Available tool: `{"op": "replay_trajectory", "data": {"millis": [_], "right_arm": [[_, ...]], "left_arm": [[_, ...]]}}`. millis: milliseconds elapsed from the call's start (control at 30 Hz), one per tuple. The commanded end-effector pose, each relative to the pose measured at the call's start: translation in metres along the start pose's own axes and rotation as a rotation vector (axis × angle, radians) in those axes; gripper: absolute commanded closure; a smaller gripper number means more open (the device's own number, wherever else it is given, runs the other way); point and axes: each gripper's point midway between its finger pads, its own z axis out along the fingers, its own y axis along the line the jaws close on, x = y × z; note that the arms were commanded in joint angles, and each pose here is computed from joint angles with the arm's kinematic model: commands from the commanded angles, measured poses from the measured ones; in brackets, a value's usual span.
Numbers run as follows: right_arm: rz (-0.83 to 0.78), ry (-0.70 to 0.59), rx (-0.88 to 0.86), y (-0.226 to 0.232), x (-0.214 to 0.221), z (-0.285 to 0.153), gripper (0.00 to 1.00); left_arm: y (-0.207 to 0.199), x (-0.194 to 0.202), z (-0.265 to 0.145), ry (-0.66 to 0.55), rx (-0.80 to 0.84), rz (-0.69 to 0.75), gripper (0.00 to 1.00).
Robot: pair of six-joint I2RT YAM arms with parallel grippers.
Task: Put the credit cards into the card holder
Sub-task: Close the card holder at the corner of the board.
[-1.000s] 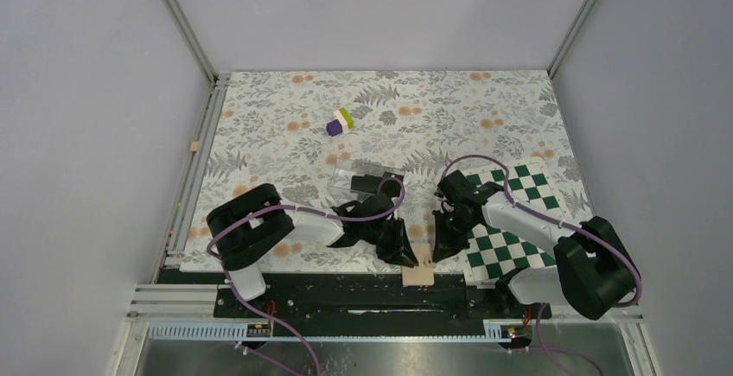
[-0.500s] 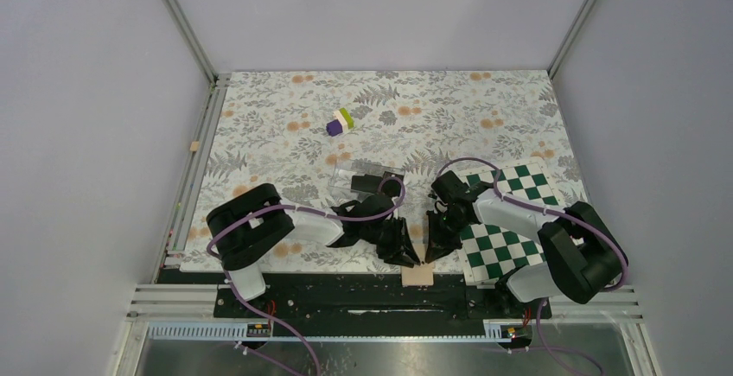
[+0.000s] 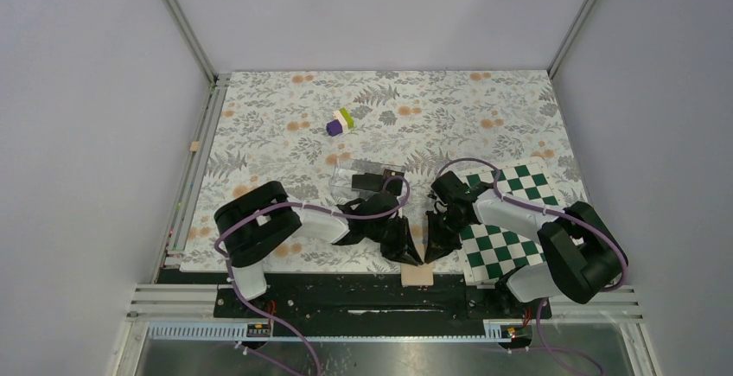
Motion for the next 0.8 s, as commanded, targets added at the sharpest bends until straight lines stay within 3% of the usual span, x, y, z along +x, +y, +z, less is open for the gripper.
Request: {"op": "replay_trajectory", "data": {"millis": [0, 100, 267, 500, 767], "right_arm": [[-0.012, 0.008, -0.02, 0.003, 0.003, 0.009, 1.0], [-0.013, 0.006, -0.021, 0.003, 0.003, 0.009, 1.0], [-0.013, 0.005, -0.019, 0.002, 0.003, 0.009, 1.0], [-0.006, 0.012, -0.007, -0.001, 0.004, 0.011, 1.0], [-0.006, 0.015, -0.005, -0.001, 0.004, 0.012, 1.0]], "left_arm": [[-0.01, -0.01, 0.004, -0.026, 0.021, 0.039, 0.92], [-0.007, -0.011, 0.003, -0.032, -0.002, 0.036, 0.98], [-0.004, -0.013, -0.003, -0.042, -0.077, 0.073, 1.0], [-0.002, -0.015, -0.013, -0.055, -0.143, 0.109, 0.87], [-0.006, -0.011, -0.015, -0.05, -0.118, 0.114, 0.87]]}}
